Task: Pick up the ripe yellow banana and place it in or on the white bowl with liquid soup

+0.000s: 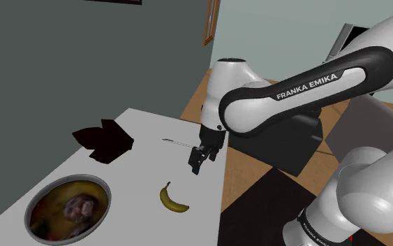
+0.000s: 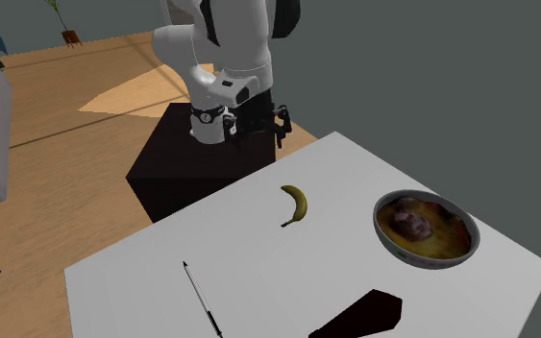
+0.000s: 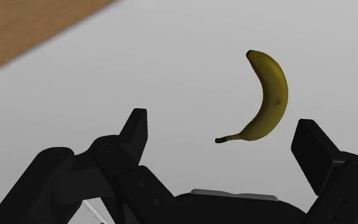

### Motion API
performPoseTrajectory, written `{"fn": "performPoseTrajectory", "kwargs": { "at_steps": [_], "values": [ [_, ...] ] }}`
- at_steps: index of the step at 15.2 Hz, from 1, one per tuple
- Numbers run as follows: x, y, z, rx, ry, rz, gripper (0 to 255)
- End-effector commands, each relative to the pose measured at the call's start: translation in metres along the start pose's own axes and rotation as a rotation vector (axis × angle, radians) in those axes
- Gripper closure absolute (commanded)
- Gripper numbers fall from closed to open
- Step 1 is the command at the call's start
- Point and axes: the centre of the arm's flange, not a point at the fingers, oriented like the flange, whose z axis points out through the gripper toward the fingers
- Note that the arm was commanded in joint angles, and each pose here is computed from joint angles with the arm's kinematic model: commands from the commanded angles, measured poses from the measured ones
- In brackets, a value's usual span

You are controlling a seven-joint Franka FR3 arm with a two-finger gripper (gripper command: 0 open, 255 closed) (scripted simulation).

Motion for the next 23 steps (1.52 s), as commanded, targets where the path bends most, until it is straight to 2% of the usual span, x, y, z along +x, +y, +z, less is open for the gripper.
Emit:
{"fn": "performPoseTrajectory", "kwargs": {
  "at_steps": [1,10,18,23],
  "values": [
    [0.009,-0.015,0.021,0.006,0.010,-0.001,0],
    [0.046,-0.078,0.110,0.025,0.045,-0.008,0],
    [0.049,-0.081,0.153,0.026,0.046,-0.009,0],
    [0.049,-0.081,0.153,0.026,0.046,-0.009,0]
  ]
}}
